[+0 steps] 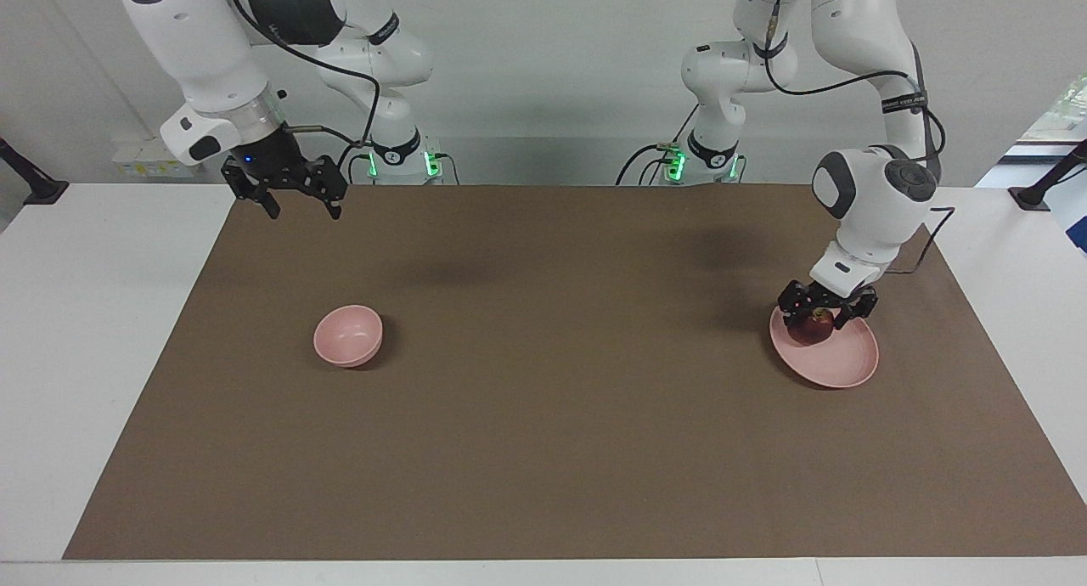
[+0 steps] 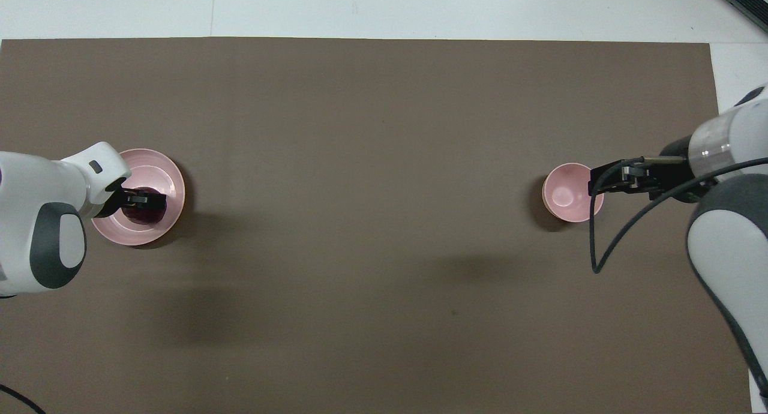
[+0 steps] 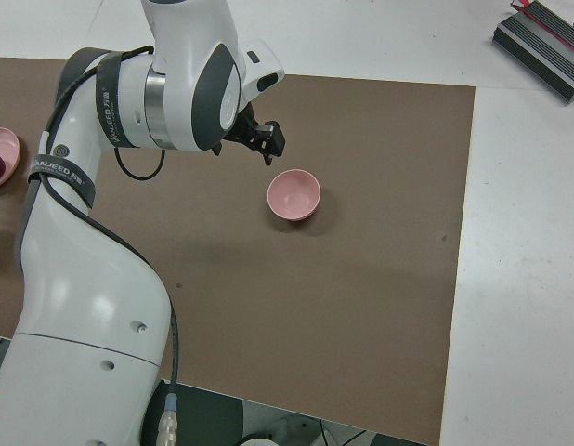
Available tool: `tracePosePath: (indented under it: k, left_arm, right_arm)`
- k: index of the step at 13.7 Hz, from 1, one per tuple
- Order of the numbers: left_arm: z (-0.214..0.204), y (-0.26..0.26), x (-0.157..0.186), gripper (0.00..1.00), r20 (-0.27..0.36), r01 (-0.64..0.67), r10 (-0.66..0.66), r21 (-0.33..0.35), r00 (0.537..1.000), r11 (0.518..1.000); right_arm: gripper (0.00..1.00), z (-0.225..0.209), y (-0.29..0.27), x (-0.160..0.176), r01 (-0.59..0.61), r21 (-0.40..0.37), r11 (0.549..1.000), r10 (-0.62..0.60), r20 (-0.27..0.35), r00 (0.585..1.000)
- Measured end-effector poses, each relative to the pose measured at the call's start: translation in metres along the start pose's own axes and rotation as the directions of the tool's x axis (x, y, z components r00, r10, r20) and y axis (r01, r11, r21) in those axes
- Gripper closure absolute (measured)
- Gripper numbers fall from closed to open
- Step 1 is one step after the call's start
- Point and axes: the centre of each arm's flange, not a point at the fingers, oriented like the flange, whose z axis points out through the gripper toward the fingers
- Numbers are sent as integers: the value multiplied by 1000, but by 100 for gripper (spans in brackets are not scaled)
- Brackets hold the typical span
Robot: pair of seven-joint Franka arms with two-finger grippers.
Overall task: Move apple from plate to bowl
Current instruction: 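Lift the apple with the left gripper while the right gripper approaches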
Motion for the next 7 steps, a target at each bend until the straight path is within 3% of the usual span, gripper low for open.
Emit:
tracePosePath:
  k: [1, 2, 4, 7]
  left_arm:
    - [-2, -4, 0, 30, -3, 5, -5, 1, 1000, 1000]
    - [-2, -9, -1, 35, -4, 10, -10, 2, 1000, 1000]
    - [-6, -15, -1, 35, -13, 15, -15, 5, 1000, 1000]
    - [-33, -17, 13, 35, -76, 14, -12, 18, 997, 1000]
  right_arm:
    - [0, 6, -7, 0, -27, 17, 999, 26, 13, 1000]
    - [0, 10, -11, -1, -45, 26, 999, 45, 25, 999]
    - [0, 17, -13, -3, -58, 29, 998, 57, 41, 998]
    - [0, 29, -29, -7, -106, 81, 991, 101, 67, 993]
